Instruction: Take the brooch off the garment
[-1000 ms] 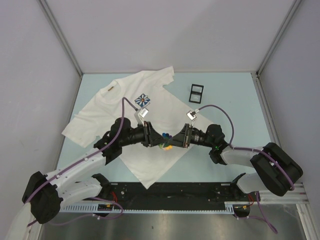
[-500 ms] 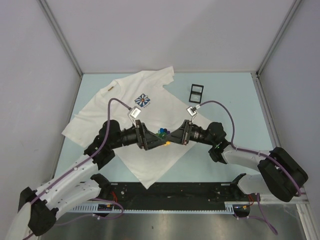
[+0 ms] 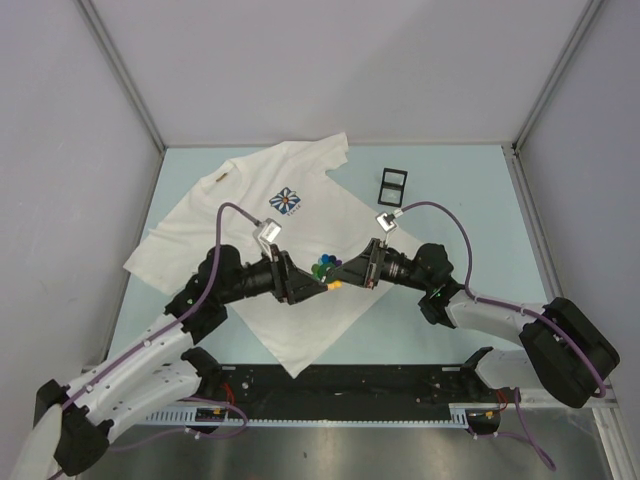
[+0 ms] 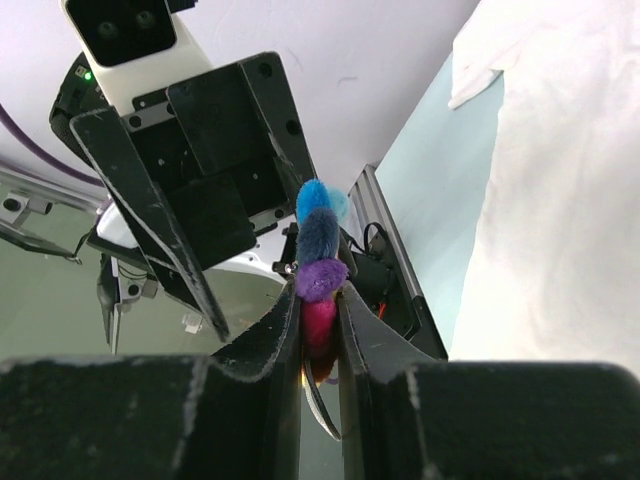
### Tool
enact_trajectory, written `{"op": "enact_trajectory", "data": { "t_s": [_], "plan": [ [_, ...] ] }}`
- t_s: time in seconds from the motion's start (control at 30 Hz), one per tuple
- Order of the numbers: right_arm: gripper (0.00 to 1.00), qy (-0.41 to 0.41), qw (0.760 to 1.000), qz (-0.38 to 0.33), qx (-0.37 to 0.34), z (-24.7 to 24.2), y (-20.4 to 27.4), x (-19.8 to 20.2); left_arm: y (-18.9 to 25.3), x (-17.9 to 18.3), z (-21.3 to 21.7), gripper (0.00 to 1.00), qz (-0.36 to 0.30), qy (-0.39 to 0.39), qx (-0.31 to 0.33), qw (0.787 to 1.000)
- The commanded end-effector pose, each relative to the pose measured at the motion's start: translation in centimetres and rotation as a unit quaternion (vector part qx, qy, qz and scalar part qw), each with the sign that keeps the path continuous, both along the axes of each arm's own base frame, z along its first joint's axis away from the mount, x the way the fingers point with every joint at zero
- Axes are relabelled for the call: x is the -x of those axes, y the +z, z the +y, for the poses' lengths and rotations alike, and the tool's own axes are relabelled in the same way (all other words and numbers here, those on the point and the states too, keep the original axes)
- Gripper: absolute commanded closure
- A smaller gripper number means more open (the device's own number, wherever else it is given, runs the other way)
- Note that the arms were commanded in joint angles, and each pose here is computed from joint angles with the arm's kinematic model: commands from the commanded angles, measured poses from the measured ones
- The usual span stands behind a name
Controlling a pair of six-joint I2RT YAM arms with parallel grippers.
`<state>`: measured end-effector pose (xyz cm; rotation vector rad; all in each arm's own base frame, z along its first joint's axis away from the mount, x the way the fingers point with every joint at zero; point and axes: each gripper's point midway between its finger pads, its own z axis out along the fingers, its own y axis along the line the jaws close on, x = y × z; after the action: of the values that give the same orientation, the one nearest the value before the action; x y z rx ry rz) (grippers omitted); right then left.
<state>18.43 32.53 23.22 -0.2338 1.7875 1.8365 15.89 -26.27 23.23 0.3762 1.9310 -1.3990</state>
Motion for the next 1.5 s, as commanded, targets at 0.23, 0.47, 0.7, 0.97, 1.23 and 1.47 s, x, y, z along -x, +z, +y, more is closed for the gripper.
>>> {"op": "enact_trajectory", "data": {
  "t_s": [0.23, 0.47, 0.7, 0.97, 1.23, 1.47],
  "plan": [
    [1.0, -0.009, 1.0, -0.021, -0.015, 0.1, 1.3, -0.2, 0.5, -1.4, -0.5, 0.49, -0.04, 0.035, -0.026, 0.998],
    [1.0, -0.005, 1.0, -0.023, -0.016, 0.4, 1.4, 0.0, 0.7, -2.0, -0.6, 0.55, -0.041, 0.046, -0.031, 0.998],
    [1.0, -0.002, 1.0, -0.023, -0.01, 0.6, 1.1, 0.1, 0.7, -2.0, -0.6, 0.62, -0.036, 0.054, -0.023, 0.998],
    [1.0, -0.005, 1.0, -0.022, -0.008, 0.6, 0.9, 0.0, 0.6, -1.8, -0.1, 0.61, -0.038, 0.061, -0.018, 0.997],
    [1.0, -0.002, 1.0, -0.024, -0.009, 0.7, 1.0, 0.2, 0.5, -1.6, -0.2, 0.66, -0.029, 0.057, -0.016, 0.998],
    [1.0, 0.004, 0.999, -0.032, -0.009, 0.9, 1.0, 0.5, 0.4, -1.1, -0.8, 0.7, -0.009, 0.042, 0.0, 0.999]
  ]
}}
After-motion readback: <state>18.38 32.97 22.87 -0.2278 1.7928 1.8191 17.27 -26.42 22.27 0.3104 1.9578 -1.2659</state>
